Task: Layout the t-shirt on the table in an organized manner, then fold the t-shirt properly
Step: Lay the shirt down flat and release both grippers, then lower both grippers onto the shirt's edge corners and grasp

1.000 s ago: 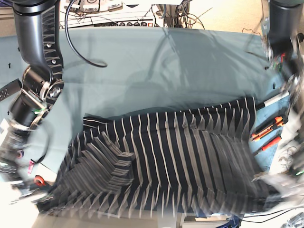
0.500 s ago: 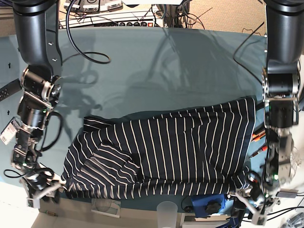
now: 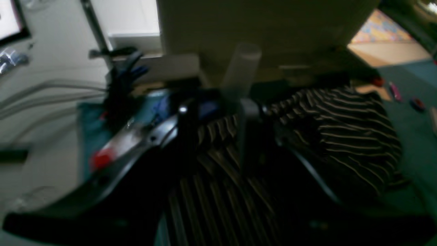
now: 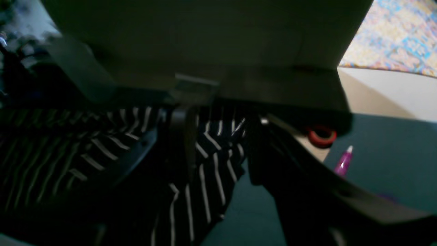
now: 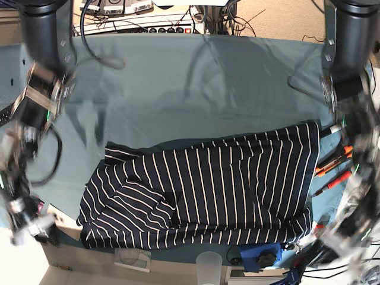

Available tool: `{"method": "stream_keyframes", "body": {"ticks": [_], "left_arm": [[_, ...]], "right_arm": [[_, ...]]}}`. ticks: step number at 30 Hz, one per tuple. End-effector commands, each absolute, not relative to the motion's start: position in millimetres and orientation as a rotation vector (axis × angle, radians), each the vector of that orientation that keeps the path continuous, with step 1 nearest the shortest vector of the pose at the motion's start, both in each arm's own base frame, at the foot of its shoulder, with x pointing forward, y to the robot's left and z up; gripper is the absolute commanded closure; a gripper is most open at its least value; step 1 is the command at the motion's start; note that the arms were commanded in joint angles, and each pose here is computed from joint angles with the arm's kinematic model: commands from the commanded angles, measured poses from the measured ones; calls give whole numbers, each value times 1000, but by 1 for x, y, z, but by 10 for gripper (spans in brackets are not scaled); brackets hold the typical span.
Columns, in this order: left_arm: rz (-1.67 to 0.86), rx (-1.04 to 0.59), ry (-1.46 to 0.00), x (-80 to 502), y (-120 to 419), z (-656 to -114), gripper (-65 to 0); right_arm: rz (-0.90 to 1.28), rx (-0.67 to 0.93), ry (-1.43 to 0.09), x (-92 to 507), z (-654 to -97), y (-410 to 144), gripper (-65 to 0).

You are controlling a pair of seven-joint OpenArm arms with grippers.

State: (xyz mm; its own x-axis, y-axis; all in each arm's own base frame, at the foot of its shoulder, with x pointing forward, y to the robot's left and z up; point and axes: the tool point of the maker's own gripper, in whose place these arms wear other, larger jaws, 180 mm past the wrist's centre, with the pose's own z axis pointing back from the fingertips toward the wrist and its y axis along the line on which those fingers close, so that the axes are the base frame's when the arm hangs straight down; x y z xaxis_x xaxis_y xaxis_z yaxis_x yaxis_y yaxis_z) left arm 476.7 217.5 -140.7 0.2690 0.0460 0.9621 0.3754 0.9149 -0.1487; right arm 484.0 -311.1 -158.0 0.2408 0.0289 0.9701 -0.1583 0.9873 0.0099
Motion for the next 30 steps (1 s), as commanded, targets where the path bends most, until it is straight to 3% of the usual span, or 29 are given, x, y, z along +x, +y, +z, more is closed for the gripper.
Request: {"method": "stream_keyframes", "body": {"ticks": [1, 8, 18, 24, 30], "left_arm": [[-257, -370, -1366, 470, 219, -114, -183], [-299, -278, -1289, 404, 205, -165, -183], [-352, -273, -1111, 305, 162, -240, -183], [-304, -156, -905, 256, 181, -298, -184], [-254, -32, -797, 216, 205, -331, -184]], "right_arm": [[128, 104, -1416, 478, -124, -318, -242], [70, 65, -1381, 405, -144, -341, -242], [20, 24, -1069, 326, -248, -359, -242], [-4, 56, -939, 288, -299, -349, -242], [-5, 64, -933, 281, -333, -323, -242]]}}
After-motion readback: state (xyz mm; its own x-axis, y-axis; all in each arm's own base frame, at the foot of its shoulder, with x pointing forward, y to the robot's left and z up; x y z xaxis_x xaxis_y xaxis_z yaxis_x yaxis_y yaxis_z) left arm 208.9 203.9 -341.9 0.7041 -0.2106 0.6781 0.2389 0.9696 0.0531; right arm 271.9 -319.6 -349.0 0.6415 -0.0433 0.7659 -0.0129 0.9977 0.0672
